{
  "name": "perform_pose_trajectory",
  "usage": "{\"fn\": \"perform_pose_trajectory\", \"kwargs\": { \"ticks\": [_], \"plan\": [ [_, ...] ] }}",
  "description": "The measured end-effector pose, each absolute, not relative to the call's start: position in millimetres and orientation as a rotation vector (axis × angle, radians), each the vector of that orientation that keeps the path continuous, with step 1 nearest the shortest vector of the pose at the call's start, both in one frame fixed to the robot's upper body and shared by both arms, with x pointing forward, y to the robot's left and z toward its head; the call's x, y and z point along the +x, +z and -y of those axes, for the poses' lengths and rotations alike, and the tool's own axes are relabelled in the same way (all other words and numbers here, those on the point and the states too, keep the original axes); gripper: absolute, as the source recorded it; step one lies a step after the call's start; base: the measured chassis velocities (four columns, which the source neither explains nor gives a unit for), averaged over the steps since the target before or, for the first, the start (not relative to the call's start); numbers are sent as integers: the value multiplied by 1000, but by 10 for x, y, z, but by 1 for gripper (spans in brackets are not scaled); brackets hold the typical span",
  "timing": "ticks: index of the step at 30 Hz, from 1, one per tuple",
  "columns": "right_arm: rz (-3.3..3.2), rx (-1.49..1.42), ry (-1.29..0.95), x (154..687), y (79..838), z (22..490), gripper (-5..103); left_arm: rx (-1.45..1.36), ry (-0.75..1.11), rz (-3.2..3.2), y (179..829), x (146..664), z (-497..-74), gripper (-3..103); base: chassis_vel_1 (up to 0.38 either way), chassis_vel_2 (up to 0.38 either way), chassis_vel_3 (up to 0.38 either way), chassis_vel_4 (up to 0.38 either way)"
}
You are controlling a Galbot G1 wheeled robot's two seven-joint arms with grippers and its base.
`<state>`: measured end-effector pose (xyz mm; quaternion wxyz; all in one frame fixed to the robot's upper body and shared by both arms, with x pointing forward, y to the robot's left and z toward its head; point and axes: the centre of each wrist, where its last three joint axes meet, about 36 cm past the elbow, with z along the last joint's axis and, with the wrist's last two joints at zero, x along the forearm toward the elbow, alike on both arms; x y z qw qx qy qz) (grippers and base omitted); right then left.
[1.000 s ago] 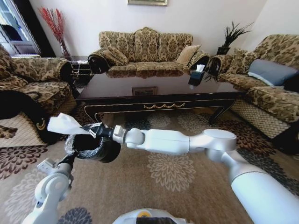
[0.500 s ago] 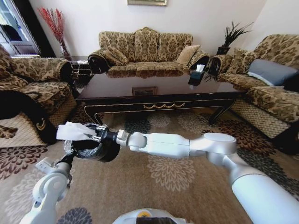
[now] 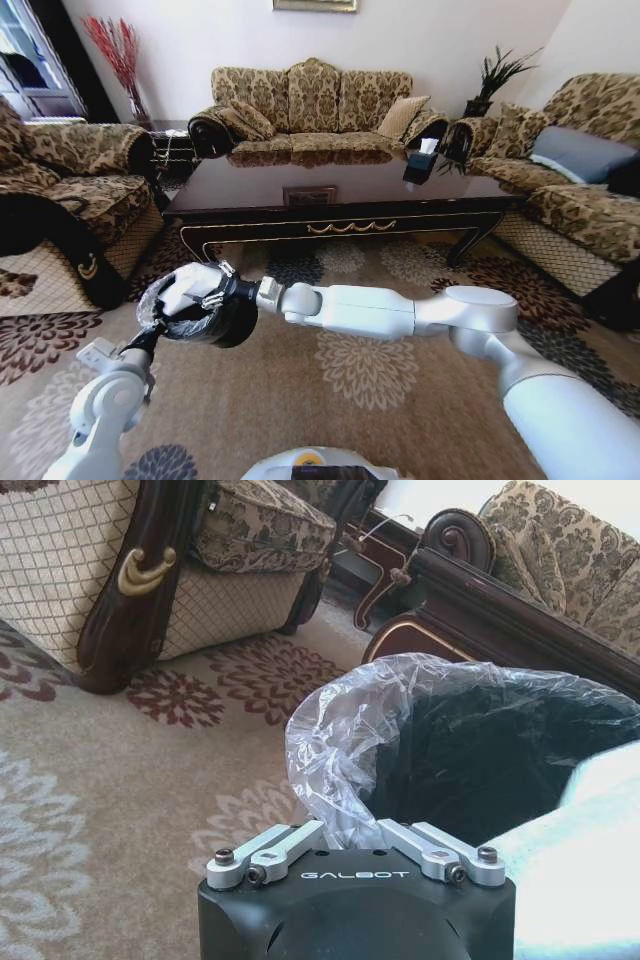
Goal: Move to the front of the table and pick up the trash from the floor, then place it into the trash bin.
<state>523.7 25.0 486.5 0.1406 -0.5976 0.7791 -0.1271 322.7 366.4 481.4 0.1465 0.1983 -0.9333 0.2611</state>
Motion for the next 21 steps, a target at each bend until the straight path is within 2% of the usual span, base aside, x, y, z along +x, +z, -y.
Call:
{"fn": "perform_pose_trajectory", "kwargs": {
  "ticks": [12,21],
  "plan": [
    [-2242,-1720,-399,5252,4844,-189,100,563,747,2690,4824,3205,-3639,3,0,0,0,0],
    [-2165,-1726,-511,5362,4704,-75,100,568,754,2696,4832,3193,-3673,3,0,0,0,0]
  ]
}}
